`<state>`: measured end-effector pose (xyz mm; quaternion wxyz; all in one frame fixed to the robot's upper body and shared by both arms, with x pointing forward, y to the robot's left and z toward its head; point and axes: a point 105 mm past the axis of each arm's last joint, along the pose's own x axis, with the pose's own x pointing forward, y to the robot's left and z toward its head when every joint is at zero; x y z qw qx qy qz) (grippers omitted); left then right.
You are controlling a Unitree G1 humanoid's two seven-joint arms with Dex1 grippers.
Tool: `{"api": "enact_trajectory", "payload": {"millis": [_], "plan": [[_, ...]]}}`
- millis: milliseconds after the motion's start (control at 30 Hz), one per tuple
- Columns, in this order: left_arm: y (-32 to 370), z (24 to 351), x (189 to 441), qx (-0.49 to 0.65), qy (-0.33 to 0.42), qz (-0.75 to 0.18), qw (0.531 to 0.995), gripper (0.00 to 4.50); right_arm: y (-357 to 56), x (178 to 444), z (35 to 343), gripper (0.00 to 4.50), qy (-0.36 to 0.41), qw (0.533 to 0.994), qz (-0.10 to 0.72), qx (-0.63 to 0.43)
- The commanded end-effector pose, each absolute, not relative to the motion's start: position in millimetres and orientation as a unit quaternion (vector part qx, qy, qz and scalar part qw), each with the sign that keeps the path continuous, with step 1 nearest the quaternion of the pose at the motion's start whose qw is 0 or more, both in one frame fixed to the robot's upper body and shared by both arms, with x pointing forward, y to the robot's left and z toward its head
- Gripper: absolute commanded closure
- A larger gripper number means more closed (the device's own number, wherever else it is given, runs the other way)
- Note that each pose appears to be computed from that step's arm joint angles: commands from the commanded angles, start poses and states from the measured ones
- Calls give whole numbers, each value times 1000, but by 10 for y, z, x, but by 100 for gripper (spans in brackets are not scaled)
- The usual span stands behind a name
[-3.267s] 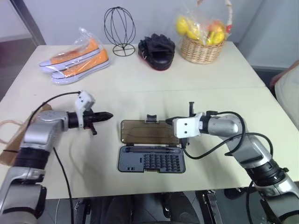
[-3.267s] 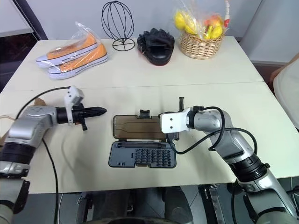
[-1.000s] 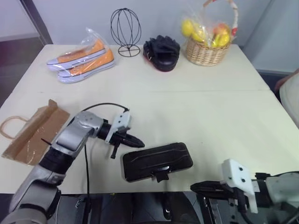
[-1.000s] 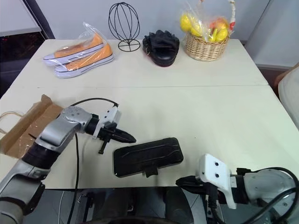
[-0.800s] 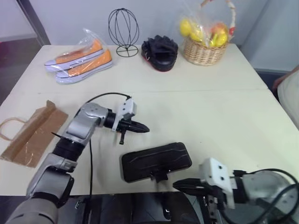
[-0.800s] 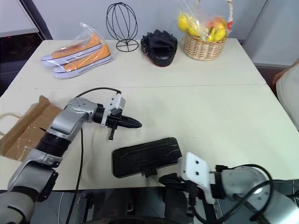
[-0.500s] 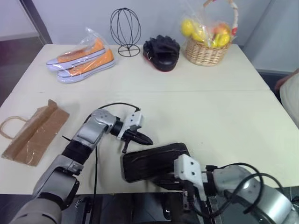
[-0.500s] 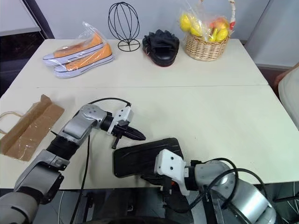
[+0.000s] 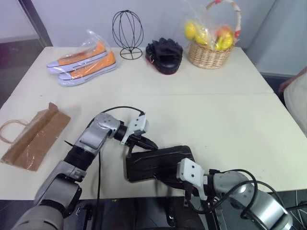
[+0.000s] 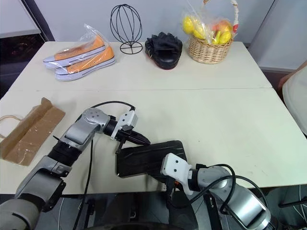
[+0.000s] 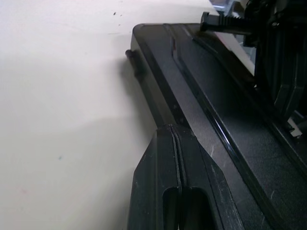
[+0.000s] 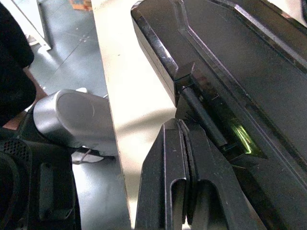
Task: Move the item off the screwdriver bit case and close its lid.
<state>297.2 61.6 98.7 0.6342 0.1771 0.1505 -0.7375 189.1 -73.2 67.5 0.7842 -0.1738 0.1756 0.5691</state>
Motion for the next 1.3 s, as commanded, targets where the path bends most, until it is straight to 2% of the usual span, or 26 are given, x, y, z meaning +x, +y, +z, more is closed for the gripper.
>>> {"api": "enact_trajectory", "payload": {"millis": [33, 233, 567, 667, 733, 800, 900, 967, 1067, 1100, 1200, 1300], "plan": [[487, 916, 2818, 171, 150, -764, 604, 450, -899, 2185, 710, 448, 161, 830, 497, -198], [456, 759, 2878, 163, 162, -752, 618, 450, -911, 2169, 660, 448, 159, 816, 503, -238], [446, 659, 2928, 168, 166, -745, 624, 450, -947, 2369, 677, 448, 121, 824, 469, -294], [540, 730, 3096, 198, 153, -721, 646, 450, -965, 2250, 690, 448, 134, 813, 495, -276], [705, 887, 3261, 219, 136, -696, 670, 450, -1005, 2096, 766, 448, 155, 807, 519, -235], [983, 1139, 3425, 236, 124, -663, 699, 450, -1079, 1904, 900, 397, 178, 796, 547, -187], [1461, 1547, 3425, 248, 121, -641, 716, 377, -1240, 1676, 1119, 281, 206, 774, 578, -154], [1772, 1799, 3245, 247, 128, -635, 721, 270, -1414, 1596, 1310, 168, 218, 766, 587, -146], [2094, 2092, 2770, 213, 161, -631, 729, 130, -1739, 1622, 1634, 20, 217, 778, 571, -146], [2133, 2135, 2628, 203, 170, -631, 729, 80, -1834, 1673, 1719, 0, 211, 789, 557, -149], [2193, 2201, 2360, 179, 176, -604, 756, 80, -2089, 1821, 1928, 0, 198, 818, 518, -152], [2204, 2160, 2246, 160, 173, -572, 786, 80, -2170, 1847, 1986, 0, 199, 816, 522, -149]]}}
